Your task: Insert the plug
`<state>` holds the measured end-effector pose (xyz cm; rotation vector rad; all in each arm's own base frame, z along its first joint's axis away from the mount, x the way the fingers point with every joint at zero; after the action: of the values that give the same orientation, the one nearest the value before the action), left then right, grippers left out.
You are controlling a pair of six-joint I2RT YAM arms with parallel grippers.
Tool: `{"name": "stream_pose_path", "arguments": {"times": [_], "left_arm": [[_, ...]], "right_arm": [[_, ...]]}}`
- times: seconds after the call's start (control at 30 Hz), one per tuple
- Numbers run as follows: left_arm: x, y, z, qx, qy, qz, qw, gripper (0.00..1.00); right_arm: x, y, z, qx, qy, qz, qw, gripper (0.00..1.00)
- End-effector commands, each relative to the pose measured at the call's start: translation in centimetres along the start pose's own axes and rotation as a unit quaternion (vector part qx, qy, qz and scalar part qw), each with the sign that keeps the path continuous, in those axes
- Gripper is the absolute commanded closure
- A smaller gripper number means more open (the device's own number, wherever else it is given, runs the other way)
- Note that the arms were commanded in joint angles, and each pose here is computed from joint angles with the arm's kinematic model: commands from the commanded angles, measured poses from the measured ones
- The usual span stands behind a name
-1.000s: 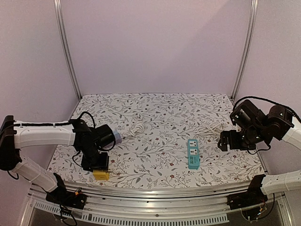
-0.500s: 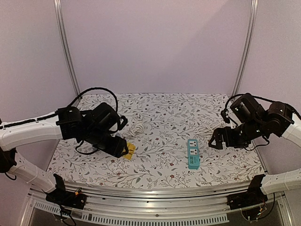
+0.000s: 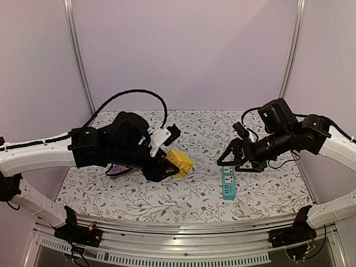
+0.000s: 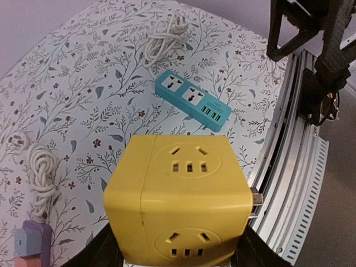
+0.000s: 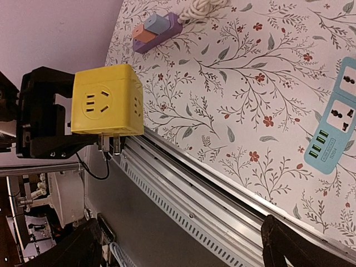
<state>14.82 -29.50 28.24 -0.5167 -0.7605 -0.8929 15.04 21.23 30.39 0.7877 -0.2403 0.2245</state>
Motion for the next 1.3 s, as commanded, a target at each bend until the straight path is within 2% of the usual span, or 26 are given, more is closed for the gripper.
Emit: {"name": "stream_pose_path", "arguments": {"times": [0.0, 0.2, 0.33, 0.87, 1.27], "left_arm": [[3.4, -1.2, -0.9, -0.021, -0.053, -0.031, 0.998, 0.91], [5.4, -1.8, -2.7, -0.023, -0.064, -0.017, 0.998, 0.93], [6.2, -1.9, -3.6, -0.012, -0.054, -0.010, 0.998, 1.00], [7.1, -2.7, -5.8, -0.028, -0.029, -0.002, 0.999, 1.00], [7.8, -2.8, -6.3, -0.028, -0.031, -0.004, 0.999, 1.00]], "right_arm": [[1.8, 2.7, 0.4, 0.054, -0.023, -0.010, 0.998, 0.01], [3.0, 3.0, 0.0, 0.019, -0.033, -0.022, 0.999, 0.01], [3.4, 2.8, -0.1, -0.001, -0.038, -0.028, 0.999, 0.01], [4.7, 2.9, -1.8, -0.043, -0.040, -0.028, 0.998, 0.01], [5.1, 3.0, -3.3, -0.053, -0.018, -0.026, 0.998, 0.13]]}}
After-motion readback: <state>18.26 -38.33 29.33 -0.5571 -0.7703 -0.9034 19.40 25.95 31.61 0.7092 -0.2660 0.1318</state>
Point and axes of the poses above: each gripper's point midway between its finger pads, its own z axis back along the fingers, its own y axis along the line the jaws close on, x = y × z, the point moved 9 cm from there along z, back along the fingers, and after that the axes turned 1 degree about z, right-handed, at the moved point
